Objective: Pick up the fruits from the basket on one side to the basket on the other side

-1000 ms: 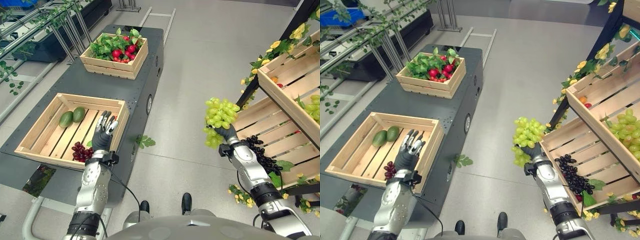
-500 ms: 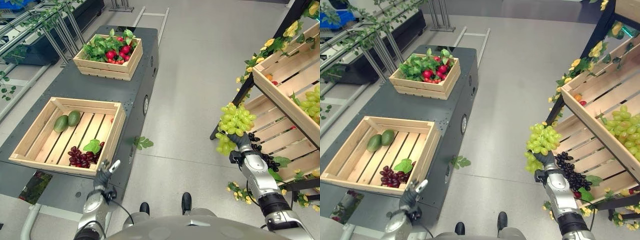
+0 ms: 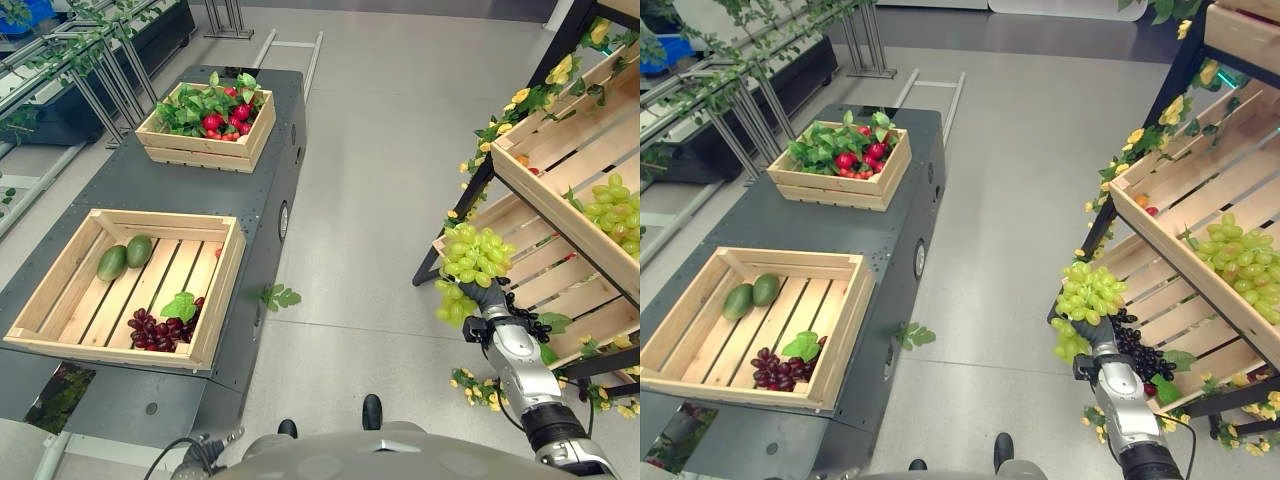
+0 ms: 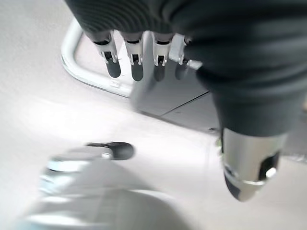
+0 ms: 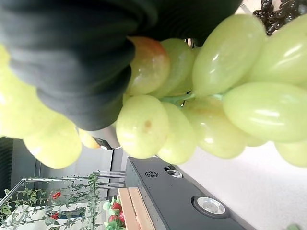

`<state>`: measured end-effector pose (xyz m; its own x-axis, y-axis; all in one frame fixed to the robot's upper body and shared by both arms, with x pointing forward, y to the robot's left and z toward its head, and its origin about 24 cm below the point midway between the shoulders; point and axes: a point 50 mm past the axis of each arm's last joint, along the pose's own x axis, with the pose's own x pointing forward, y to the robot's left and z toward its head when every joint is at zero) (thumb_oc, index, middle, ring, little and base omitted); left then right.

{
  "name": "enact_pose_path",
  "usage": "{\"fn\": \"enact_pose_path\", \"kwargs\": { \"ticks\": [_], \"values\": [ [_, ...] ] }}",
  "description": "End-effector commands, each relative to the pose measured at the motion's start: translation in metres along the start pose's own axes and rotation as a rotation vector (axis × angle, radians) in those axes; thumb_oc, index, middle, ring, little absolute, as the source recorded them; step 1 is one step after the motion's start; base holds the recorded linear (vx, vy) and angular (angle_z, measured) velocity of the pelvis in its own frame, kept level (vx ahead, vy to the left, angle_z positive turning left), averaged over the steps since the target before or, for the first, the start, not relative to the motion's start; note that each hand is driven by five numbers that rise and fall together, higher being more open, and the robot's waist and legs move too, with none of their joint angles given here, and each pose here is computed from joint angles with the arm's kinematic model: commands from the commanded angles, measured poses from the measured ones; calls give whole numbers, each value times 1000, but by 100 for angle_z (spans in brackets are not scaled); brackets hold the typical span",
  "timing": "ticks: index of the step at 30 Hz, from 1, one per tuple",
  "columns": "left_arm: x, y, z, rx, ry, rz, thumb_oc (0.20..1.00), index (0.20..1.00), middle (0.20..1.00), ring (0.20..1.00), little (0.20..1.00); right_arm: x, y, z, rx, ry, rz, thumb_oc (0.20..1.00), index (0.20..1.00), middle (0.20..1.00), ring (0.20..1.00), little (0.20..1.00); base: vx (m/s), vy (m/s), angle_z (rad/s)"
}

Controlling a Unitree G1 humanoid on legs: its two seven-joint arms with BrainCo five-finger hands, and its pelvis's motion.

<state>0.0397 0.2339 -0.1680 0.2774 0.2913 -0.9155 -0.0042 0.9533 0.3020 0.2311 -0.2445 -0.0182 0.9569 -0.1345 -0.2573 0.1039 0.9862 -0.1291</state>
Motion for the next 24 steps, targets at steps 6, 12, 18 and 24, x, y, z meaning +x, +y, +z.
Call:
{"fn": "enact_pose_path", "kwargs": {
  "ticks": [6, 12, 18, 24],
  "values": [
    [3, -9, 21, 115, -65, -7, 1000, 1000, 1000, 1000, 1000, 6, -10, 50, 56, -249, -54, 200, 200, 200, 200, 200, 1, 0, 1],
    [5, 0, 46, 128, -142, 22, 1000, 1000, 1000, 1000, 1000, 5, -14, 51, 52, -253, -79, 200, 200, 200, 200, 200, -12, 42, 0],
    [6, 4, 58, 162, -188, 36, 1000, 1000, 1000, 1000, 1000, 4, -17, 52, 55, -259, -95, 200, 200, 200, 200, 200, -41, 64, -3],
    [6, 7, 61, 207, -193, 57, 1000, 1000, 1000, 1000, 1000, 6, -11, 59, 77, -287, -91, 200, 200, 200, 200, 200, -31, 30, -33]
  ]
}}
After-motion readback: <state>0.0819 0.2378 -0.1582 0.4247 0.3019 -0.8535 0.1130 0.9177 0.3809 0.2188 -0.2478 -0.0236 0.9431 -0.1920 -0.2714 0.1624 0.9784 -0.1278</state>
